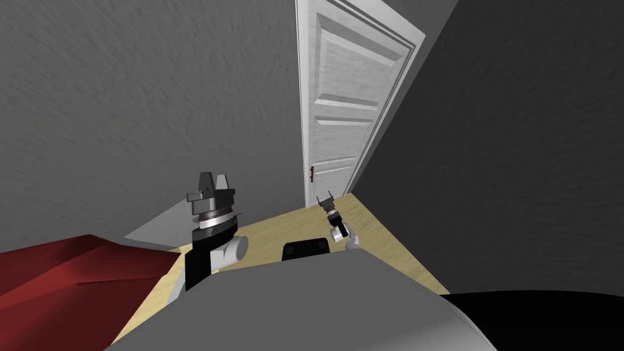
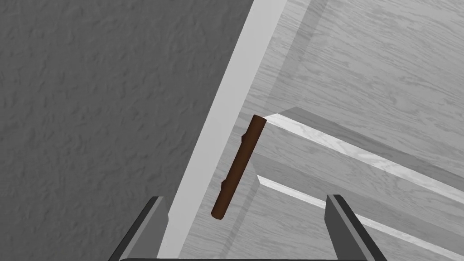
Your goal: Pull the door open
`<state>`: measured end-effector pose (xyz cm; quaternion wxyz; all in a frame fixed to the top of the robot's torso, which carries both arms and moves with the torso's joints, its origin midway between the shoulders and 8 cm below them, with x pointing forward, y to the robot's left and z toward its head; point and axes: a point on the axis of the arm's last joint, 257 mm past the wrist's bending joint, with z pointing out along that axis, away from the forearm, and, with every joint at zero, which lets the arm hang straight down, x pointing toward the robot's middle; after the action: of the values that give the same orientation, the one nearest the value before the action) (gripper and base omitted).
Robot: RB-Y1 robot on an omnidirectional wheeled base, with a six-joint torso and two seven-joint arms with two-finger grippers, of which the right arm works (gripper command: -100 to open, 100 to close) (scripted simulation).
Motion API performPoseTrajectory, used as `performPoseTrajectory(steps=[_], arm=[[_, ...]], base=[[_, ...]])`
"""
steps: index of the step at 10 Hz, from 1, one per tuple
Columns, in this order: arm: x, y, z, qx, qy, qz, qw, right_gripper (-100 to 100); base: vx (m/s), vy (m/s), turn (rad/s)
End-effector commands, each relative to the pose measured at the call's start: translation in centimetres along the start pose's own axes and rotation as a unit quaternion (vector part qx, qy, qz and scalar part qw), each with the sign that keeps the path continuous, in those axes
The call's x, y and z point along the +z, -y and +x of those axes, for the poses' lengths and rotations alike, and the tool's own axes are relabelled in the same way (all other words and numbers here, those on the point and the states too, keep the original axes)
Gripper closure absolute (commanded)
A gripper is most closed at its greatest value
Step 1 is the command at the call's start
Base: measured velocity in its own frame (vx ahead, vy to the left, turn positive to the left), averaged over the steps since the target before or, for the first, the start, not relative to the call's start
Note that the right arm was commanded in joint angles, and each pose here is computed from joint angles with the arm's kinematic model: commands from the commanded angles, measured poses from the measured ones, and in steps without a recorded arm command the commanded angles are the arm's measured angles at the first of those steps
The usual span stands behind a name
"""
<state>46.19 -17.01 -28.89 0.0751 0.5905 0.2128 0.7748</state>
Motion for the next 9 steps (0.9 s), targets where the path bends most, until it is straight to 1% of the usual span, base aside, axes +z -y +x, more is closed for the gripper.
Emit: performPoseTrajectory(steps=[1,5,9], arm=[[-0.07,0.4,-0.7,0.019,0.005,0.007,0.9998,-100],[-0.38,1.4,-2.5,0.061,0.019,0.024,0.9977,-100],[-0.73,2.2,-4.0,0.098,0.033,0.037,0.994,-100]], base=[[0.091,0.023,-0.051],[0.099,0.037,-0.053],[0.096,0.02,-0.048]])
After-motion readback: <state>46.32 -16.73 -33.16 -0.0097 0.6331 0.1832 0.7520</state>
